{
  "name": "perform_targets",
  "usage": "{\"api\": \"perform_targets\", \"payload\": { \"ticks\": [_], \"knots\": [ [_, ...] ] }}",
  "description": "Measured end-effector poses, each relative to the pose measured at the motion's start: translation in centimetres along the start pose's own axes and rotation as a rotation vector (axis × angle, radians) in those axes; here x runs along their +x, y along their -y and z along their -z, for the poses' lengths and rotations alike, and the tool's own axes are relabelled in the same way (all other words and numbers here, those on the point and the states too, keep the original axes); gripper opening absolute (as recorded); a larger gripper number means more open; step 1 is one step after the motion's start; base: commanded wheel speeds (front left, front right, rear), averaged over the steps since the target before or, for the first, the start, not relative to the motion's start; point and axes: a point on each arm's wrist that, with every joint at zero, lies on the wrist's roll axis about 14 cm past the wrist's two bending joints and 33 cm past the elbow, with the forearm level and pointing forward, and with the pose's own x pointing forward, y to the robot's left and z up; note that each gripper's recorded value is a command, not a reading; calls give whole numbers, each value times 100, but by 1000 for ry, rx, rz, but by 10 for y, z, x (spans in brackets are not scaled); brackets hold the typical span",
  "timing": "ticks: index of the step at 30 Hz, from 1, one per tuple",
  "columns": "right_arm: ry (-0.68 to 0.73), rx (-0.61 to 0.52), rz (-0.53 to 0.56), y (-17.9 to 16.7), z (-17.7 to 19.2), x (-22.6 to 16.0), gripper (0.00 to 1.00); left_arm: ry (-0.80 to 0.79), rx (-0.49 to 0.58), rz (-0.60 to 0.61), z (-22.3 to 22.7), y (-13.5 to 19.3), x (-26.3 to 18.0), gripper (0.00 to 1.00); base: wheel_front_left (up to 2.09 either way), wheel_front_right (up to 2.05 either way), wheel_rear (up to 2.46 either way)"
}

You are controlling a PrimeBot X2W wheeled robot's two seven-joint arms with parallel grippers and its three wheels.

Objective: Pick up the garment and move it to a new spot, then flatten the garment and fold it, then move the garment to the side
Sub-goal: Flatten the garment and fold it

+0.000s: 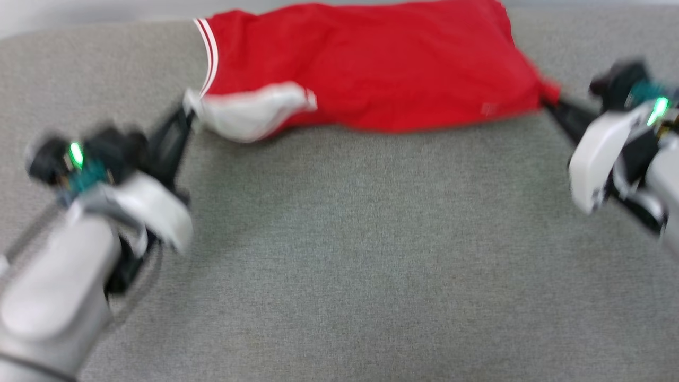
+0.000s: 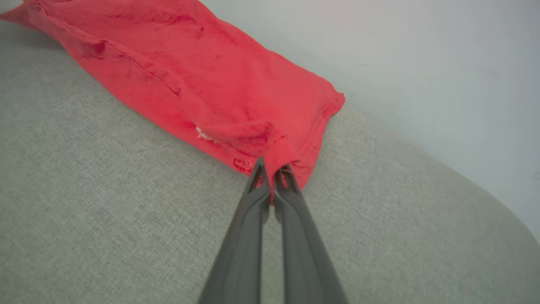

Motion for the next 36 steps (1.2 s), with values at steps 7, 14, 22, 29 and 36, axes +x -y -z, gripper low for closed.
{"api": "perform_targets", "payload": {
  "ticks": [7, 14, 22, 29, 36],
  "knots": [
    [-85, 73, -64, -39, 51, -47, 0, -153, -113, 7, 40, 48, -81, 0, 0, 0, 0],
    [-174, 104, -98, -67, 99, -99, 0, -294, -224, -54, 70, 72, -154, 0, 0, 0, 0],
    [-224, 198, -78, -80, 135, -151, 0, -401, -340, -99, 88, 105, -219, 0, 0, 0, 0],
    [-270, 265, -98, -102, 156, -175, 0, -475, -401, -81, 98, 128, -242, 0, 0, 0, 0],
    [-218, 296, -65, -92, 139, -161, 0, -398, -325, -91, 83, 101, -213, 0, 0, 0, 0]
  ]
}}
